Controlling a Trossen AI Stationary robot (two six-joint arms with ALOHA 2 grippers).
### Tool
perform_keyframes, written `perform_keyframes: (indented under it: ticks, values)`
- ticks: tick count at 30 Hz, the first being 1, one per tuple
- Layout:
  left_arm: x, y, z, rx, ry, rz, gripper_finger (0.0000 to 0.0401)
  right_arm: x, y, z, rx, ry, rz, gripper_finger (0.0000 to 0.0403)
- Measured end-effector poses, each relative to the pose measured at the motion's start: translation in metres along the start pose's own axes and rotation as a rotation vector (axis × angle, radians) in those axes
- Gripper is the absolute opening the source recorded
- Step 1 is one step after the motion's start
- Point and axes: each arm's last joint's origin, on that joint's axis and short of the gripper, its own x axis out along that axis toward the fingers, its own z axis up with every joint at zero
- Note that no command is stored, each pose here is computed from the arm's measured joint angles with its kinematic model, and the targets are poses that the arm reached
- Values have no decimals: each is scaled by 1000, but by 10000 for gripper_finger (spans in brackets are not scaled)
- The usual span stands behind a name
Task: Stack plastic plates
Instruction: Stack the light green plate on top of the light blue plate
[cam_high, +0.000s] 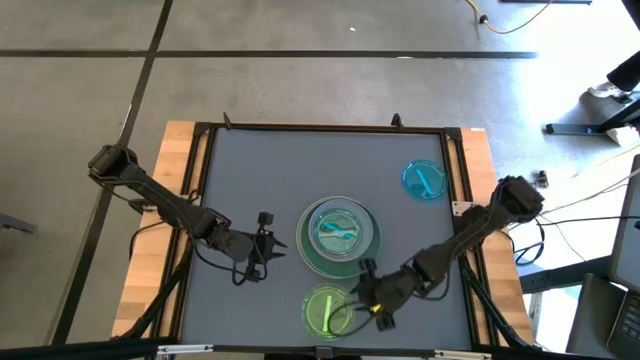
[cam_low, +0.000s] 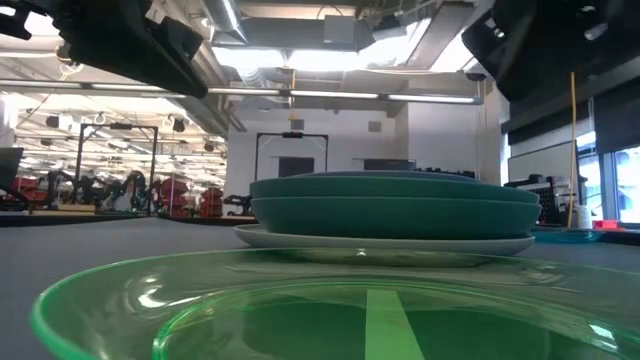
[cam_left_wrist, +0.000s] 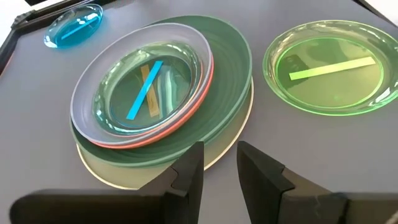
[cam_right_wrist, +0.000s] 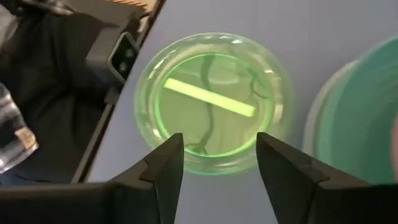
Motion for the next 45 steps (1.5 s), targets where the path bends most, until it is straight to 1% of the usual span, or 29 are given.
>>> perform_keyframes:
  ticks: [7, 12, 16, 19, 22, 25, 27, 29, 33, 35, 37, 42, 44, 45]
  values:
    - [0, 0, 1, -3, -8, -1, 90, 31, 21, -13, -27, -36, 84, 189]
    - [0, 0, 1, 4, -7, 0, 90, 42, 39, -21, -70, -86, 130, 188]
    - [0, 0, 1, 9, -8, -3, 90, 49, 48, -30, -112, -91, 108, 188]
    - [0, 0, 1, 9, -8, -6, 90, 57, 48, -38, -126, -72, 75, 188]
    - [0, 0, 1, 12, -8, -6, 90, 66, 47, -44, -177, -63, 66, 188]
    - [0, 0, 2, 11, -15, -6, 90, 72, 47, -47, -243, -76, 61, 188]
    - [0, 0, 2, 11, -16, -6, 90, 75, 46, -49, -278, -77, 18, 188]
    - [0, 0, 2, 11, -16, -7, 90, 76, 45, -50, -305, -77, -8, 188]
    - [0, 0, 2, 12, -16, -8, 90, 76, 44, -51, -334, -67, -19, 184]
    - [0, 0, 2, 12, -16, -9, 90, 76, 44, -52, -338, -55, -22, 171]
    - [0, 0, 2, 12, -16, -8, 90, 76, 44, -52, -340, -51, -22, 147]
    - [0, 0, 2, 11, -18, -9, 90, 76, 43, -55, -348, -21, -5, 63]
    - [0, 0, 3, 17, -25, -8, 90, 76, 43, -55, -370, -19, -5, 26]
    - [0, 0, 3, 25, -29, -8, 90, 76, 43, -55, -383, -20, -6, 14]
